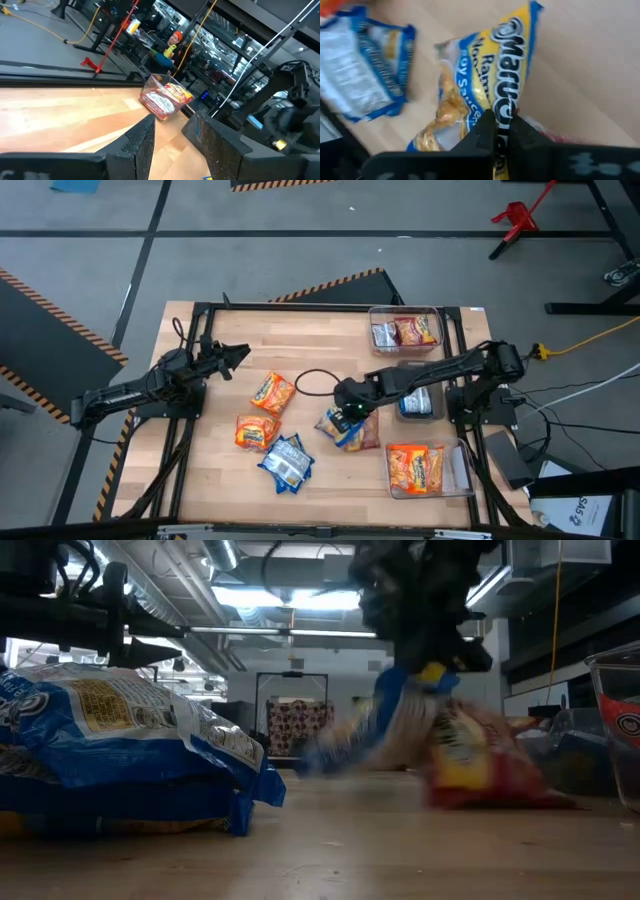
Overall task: Sort Maruchan noodles
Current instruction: Put the blue noodle pack into the black bin
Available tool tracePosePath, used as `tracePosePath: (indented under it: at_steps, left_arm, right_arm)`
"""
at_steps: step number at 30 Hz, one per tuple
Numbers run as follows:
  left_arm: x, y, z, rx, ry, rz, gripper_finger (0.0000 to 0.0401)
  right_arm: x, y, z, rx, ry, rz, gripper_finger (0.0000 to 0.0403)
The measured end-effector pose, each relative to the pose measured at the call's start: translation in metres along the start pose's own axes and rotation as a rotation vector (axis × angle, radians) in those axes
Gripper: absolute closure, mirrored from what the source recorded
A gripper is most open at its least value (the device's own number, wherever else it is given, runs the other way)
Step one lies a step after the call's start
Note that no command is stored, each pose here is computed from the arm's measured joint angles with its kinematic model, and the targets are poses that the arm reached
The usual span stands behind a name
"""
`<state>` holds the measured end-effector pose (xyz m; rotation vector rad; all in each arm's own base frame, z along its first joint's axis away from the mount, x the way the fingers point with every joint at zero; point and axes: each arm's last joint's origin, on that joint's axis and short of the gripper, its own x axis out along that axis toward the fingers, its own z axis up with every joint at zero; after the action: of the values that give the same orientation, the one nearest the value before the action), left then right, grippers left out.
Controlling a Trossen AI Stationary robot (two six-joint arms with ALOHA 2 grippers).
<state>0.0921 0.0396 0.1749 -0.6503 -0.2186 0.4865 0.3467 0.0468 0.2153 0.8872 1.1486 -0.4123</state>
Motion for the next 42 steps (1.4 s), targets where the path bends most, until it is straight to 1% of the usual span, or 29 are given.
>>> tracePosePath:
  at_steps: [3,6,9,14,16,20,23,25,26,28,30,34,36,37,38,42]
  left_arm:
    - [0.000,0.000,0.000,0.000,-0.001,0.000,0.0254]
    - [0.000,0.000,0.000,-0.001,-0.001,0.001,0.0254]
    - [0.000,0.000,0.000,-0.003,-0.003,0.003,0.0254]
    - [0.000,0.000,0.000,-0.004,-0.003,0.003,0.0254]
    - [0.000,0.000,0.000,-0.004,-0.003,0.003,0.0254]
    - [0.000,0.000,0.000,-0.004,-0.003,0.004,0.0254]
    - [0.000,0.000,0.000,-0.003,-0.001,0.005,0.0254]
    - [0.000,0.000,0.000,-0.002,-0.004,0.011,0.0254]
    - [0.000,0.001,0.000,-0.001,-0.003,0.015,0.0254]
    - [0.000,0.001,0.000,0.001,-0.001,0.017,0.0254]
    - [0.000,0.001,0.000,0.000,-0.002,0.017,0.0254]
    - [0.000,0.001,0.000,0.001,-0.001,0.017,0.0254]
    - [0.000,0.001,0.000,0.002,-0.001,0.017,0.0254]
    - [0.000,0.001,0.000,0.002,-0.002,0.017,0.0254]
    - [0.000,0.001,0.000,0.002,-0.002,0.017,0.0254]
    - [0.000,0.001,0.000,0.002,-0.001,0.016,0.0254]
  right_arm:
    - [0.011,-0.002,0.003,-0.023,0.011,-0.024,0.0381]
    - [0.021,-0.003,0.005,-0.086,0.030,-0.023,0.0355]
    - [0.030,-0.002,0.006,-0.152,0.054,0.007,0.0308]
    - [0.042,0.000,0.013,-0.228,0.045,0.056,0.0205]
    - [0.047,0.000,0.017,-0.248,0.027,0.072,0.0170]
    - [0.064,-0.005,0.021,-0.239,0.049,0.055,0.0124]
    - [0.074,-0.008,0.023,-0.226,0.095,0.083,0.0112]
    - [0.078,-0.008,0.023,-0.220,0.130,0.109,0.0119]
    - [0.080,-0.008,0.024,-0.213,0.138,0.113,0.0130]
    - [0.080,-0.008,0.024,-0.188,0.140,0.112,0.0165]
    - [0.080,-0.008,0.024,-0.173,0.145,0.118,0.0215]
    - [0.080,-0.005,0.023,-0.176,0.164,0.154,0.0330]
    - [0.080,-0.004,0.024,-0.178,0.163,0.177,0.0374]
    - [0.080,-0.003,0.025,-0.180,0.159,0.184,0.0384]
    - [0.079,-0.003,0.025,-0.178,0.153,0.190,0.0385]
    - [0.071,-0.002,0.025,-0.152,0.108,0.163,0.0374]
